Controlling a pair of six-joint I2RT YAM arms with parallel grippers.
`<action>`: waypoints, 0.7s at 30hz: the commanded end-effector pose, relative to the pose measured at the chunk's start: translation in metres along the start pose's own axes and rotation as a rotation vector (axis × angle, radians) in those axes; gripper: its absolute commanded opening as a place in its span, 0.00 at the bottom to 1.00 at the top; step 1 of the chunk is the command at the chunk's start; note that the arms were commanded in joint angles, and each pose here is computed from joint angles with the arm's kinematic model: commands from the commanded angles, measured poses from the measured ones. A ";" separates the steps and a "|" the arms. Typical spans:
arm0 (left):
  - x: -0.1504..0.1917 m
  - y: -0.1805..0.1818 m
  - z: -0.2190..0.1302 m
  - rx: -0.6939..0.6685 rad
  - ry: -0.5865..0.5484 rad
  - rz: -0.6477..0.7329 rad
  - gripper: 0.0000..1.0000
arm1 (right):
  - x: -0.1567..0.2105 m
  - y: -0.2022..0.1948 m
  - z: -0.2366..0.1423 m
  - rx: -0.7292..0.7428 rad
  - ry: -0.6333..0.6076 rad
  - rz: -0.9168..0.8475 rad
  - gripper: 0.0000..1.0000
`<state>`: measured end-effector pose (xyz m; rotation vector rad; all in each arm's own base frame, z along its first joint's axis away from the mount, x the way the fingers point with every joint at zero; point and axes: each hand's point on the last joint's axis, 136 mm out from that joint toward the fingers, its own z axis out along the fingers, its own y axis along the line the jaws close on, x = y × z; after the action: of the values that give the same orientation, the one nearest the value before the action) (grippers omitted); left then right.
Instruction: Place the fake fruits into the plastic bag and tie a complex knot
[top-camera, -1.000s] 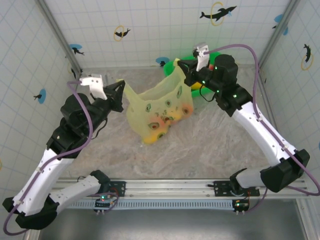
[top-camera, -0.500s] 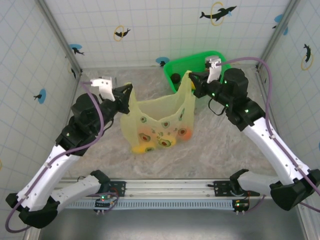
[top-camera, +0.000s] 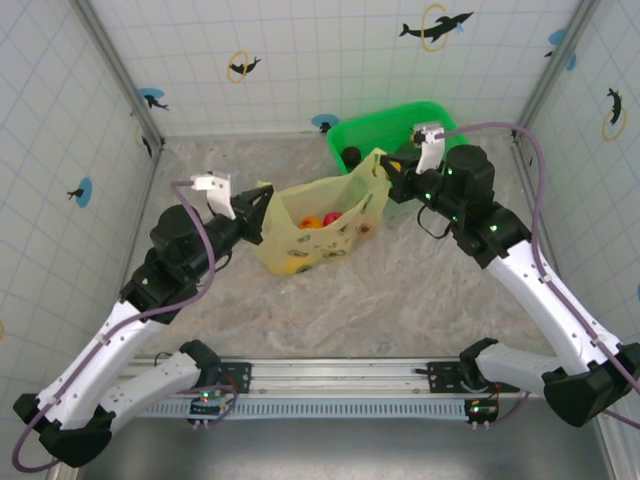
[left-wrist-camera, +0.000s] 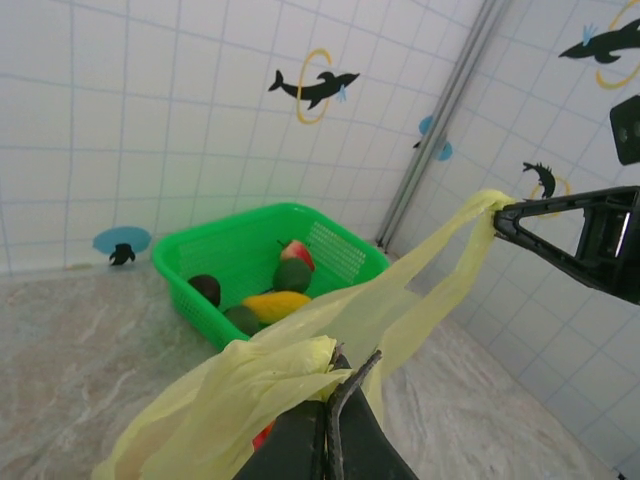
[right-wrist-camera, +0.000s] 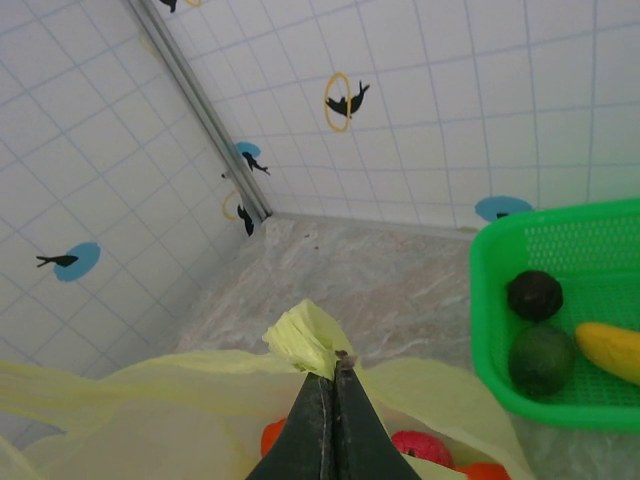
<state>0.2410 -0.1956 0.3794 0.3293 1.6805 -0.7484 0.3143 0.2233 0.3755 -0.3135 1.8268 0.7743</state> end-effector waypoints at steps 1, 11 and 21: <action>0.000 0.006 -0.009 -0.011 -0.065 0.067 0.21 | -0.010 0.010 -0.007 -0.047 -0.058 0.029 0.00; 0.020 -0.025 -0.038 0.200 -0.092 0.137 0.81 | -0.020 0.012 -0.009 -0.047 -0.076 0.028 0.00; 0.006 -0.010 -0.060 0.124 -0.311 0.225 0.91 | -0.022 0.013 -0.009 -0.052 -0.085 0.023 0.00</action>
<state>0.1864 -0.1839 0.3614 0.5335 1.4078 -0.7689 0.3132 0.2246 0.3732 -0.2880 1.8280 0.8102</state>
